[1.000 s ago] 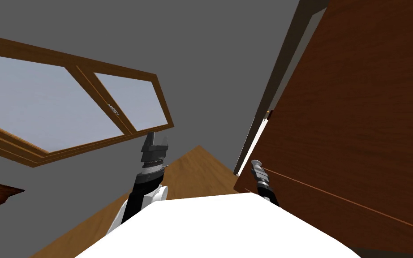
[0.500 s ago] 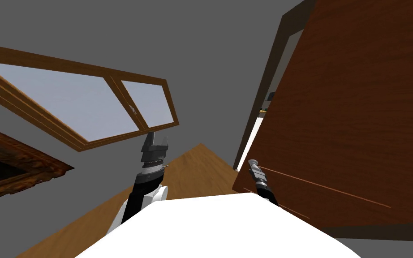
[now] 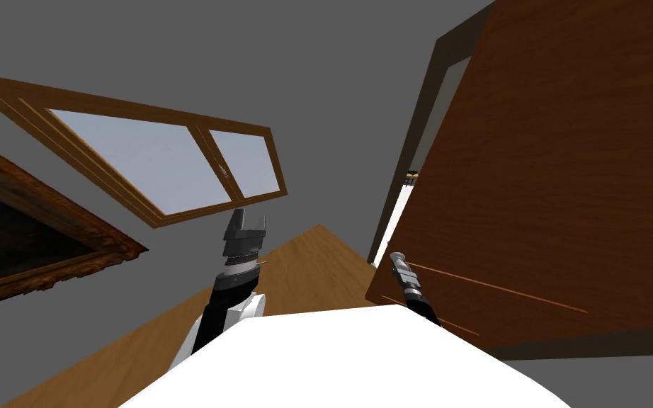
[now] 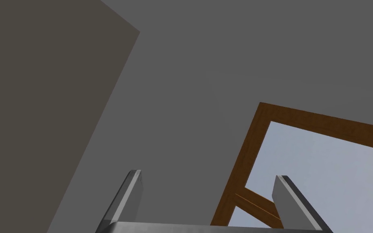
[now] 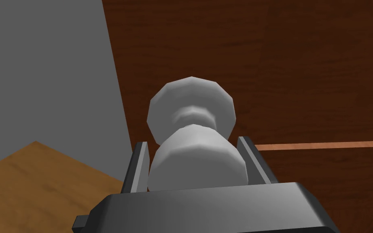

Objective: Pull the door open

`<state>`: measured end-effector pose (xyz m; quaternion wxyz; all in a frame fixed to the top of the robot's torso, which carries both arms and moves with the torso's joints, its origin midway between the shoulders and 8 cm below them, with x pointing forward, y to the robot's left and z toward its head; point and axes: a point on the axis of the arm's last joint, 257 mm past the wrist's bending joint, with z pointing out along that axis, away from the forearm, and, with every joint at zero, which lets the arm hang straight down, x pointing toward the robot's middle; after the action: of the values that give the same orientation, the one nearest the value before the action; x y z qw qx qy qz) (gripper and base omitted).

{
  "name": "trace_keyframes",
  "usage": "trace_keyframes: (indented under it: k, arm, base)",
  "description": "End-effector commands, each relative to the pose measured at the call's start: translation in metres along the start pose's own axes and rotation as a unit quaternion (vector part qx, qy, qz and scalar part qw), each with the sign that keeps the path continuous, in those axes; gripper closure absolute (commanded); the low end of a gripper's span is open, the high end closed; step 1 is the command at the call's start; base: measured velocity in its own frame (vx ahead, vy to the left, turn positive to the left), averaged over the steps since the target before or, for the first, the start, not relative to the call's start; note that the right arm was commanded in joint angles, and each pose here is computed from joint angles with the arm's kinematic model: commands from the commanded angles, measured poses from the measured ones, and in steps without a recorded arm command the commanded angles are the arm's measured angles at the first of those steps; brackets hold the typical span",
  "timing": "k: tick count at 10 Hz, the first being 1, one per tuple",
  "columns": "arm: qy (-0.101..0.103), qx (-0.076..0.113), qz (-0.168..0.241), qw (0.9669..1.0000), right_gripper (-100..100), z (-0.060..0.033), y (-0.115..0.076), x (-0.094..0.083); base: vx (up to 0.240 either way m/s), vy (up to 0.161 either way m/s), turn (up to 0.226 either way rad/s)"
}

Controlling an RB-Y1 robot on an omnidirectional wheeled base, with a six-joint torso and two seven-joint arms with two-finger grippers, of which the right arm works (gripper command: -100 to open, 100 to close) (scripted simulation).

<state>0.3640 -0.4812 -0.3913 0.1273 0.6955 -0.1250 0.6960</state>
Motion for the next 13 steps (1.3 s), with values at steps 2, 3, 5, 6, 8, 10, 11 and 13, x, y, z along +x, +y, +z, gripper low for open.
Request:
trace_keyframes:
  k: [2,3,5,6,8,10,11,13]
  arm:
    - [-0.001,0.024,0.0,0.9997,100,-0.0062,-0.01,-0.001]
    - [0.0,0.036,0.001,0.9993,100,-0.0089,-0.015,0.0]
    - [-0.001,0.054,0.002,0.9985,100,-0.013,-0.023,0.0]
    - [-0.002,0.05,0.0,0.9988,100,-0.0118,-0.021,-0.002]
    - [-0.003,0.071,0.0,0.9975,100,-0.0193,-0.029,-0.003]
    - [-0.001,0.09,0.0,0.996,100,-0.025,-0.036,-0.002]
    - [-0.001,0.1,0.0,0.995,100,-0.0282,-0.039,-0.001]
    - [0.0,0.119,0.0,0.9929,100,-0.0349,-0.046,-0.001]
  base:
    - [-0.246,-0.007,0.056]
    - [-0.251,-0.014,0.063]
    - [-0.239,-0.019,0.059]
    - [-0.104,-0.001,0.018]
    - [-0.168,-0.01,0.048]
    - [-0.192,-0.051,0.052]
    - [-0.198,-0.062,0.057]
    - [-0.19,-0.035,0.043]
